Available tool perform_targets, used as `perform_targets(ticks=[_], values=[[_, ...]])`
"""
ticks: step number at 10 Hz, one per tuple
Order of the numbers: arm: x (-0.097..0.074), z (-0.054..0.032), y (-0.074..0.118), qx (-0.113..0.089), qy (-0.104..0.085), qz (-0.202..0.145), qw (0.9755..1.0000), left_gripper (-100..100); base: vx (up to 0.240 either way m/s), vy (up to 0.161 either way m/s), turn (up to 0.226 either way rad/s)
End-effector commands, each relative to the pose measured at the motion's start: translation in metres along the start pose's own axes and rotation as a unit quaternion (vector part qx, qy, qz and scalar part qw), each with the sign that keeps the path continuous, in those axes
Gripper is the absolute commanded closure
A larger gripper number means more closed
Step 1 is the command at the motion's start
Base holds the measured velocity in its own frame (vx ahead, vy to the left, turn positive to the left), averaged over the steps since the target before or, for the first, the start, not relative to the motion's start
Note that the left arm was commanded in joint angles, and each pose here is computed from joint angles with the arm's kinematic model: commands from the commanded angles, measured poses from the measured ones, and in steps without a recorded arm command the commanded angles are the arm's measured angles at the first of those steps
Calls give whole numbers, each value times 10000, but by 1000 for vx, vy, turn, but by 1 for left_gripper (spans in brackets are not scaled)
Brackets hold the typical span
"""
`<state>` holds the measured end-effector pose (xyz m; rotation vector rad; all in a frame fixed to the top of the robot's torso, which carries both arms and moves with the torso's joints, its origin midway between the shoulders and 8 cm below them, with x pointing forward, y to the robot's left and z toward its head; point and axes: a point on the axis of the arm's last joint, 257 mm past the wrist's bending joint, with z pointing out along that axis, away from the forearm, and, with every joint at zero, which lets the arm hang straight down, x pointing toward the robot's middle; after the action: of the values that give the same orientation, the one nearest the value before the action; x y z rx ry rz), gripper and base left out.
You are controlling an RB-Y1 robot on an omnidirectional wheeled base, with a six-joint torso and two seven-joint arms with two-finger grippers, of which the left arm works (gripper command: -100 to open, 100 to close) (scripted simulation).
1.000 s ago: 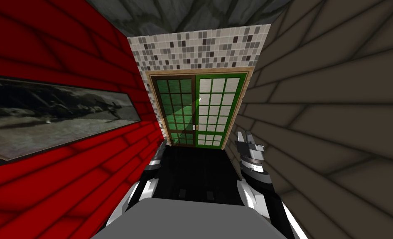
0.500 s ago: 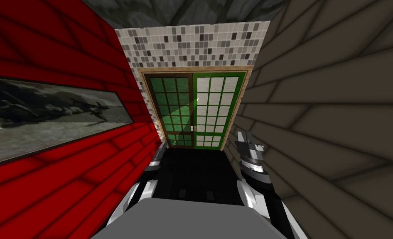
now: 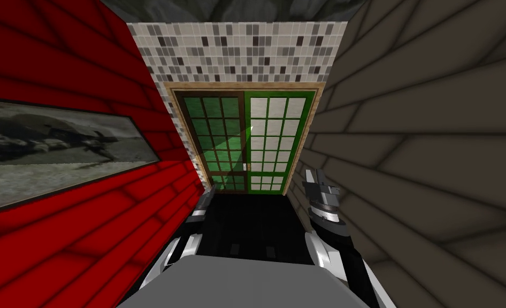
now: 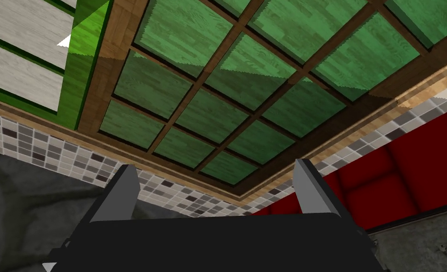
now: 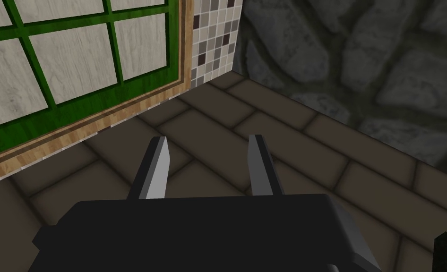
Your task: Pull the door open
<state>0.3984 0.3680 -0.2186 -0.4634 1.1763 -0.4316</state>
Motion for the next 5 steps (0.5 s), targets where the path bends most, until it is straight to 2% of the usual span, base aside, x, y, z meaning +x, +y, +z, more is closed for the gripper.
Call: perform_targets(ticks=[1,5], values=[[59,-41,87,-76,59,231,9997,-100,101,-38,-66],[202,-124,290,-247,211,743,9967,-100,110,-38,-51]])
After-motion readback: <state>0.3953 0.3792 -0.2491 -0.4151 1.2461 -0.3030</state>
